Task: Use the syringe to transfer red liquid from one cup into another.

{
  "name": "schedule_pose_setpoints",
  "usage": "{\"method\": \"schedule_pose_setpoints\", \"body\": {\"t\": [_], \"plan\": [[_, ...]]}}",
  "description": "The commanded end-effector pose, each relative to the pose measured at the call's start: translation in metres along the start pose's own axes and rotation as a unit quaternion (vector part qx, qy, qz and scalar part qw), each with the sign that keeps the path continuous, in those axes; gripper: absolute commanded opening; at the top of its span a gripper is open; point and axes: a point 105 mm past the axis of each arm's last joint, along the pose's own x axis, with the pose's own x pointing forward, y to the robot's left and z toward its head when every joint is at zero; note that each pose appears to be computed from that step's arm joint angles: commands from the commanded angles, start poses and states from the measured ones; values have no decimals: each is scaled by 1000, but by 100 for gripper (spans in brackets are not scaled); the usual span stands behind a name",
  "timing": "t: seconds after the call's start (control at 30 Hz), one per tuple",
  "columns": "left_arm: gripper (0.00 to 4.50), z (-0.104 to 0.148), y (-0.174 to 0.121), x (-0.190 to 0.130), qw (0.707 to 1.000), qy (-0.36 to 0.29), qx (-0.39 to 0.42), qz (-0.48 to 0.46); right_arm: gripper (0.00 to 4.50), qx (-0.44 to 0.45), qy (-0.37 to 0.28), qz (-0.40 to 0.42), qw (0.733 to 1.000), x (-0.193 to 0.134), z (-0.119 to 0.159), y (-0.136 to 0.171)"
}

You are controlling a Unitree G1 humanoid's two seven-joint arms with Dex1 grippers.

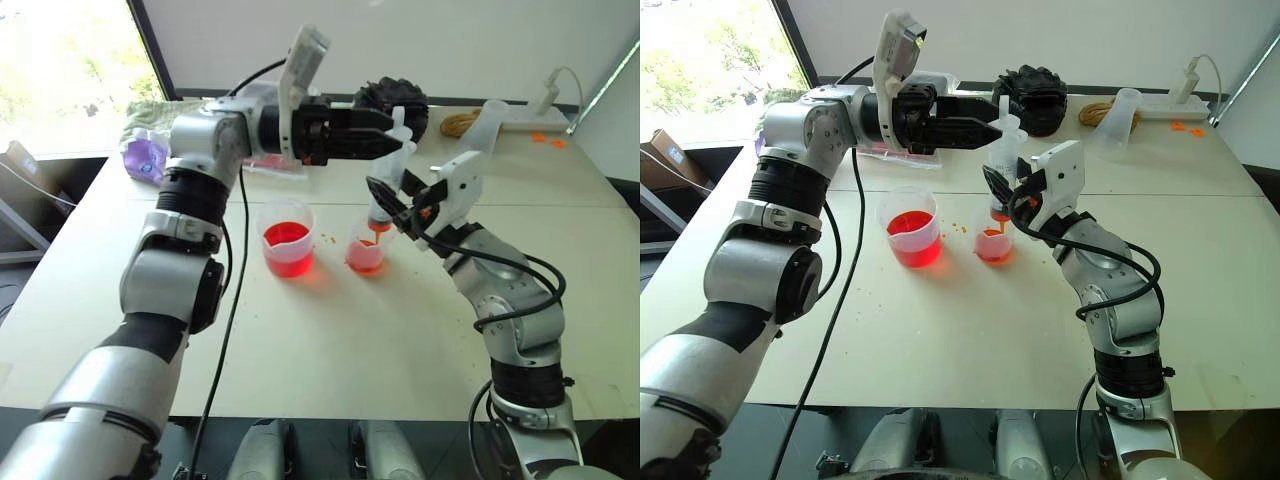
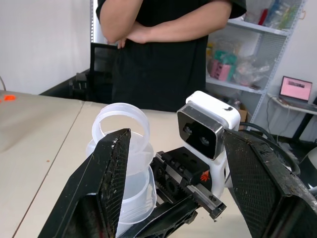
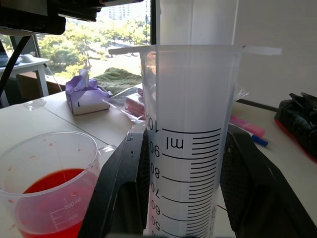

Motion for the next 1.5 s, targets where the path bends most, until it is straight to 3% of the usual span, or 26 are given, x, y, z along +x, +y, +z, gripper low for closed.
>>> {"method": "schedule_pose_setpoints", "body": {"t": [0.03, 0.87, 1.2, 1.5], "plan": [[301, -8, -1, 5, 1000, 19, -7, -8, 135, -23, -62, 22, 998, 3, 34, 10], [301, -26, -17, 7, 998, 32, -43, -22, 135, -19, -67, 22, 997, 4, 37, 10], [301, 5, -24, -4, 999, 9, -29, -12, 135, -19, -63, 25, 998, 4, 35, 11], [301, 17, -18, -34, 999, 4, 3, 45, 135, -16, -63, 29, 997, 5, 35, 12]]}}
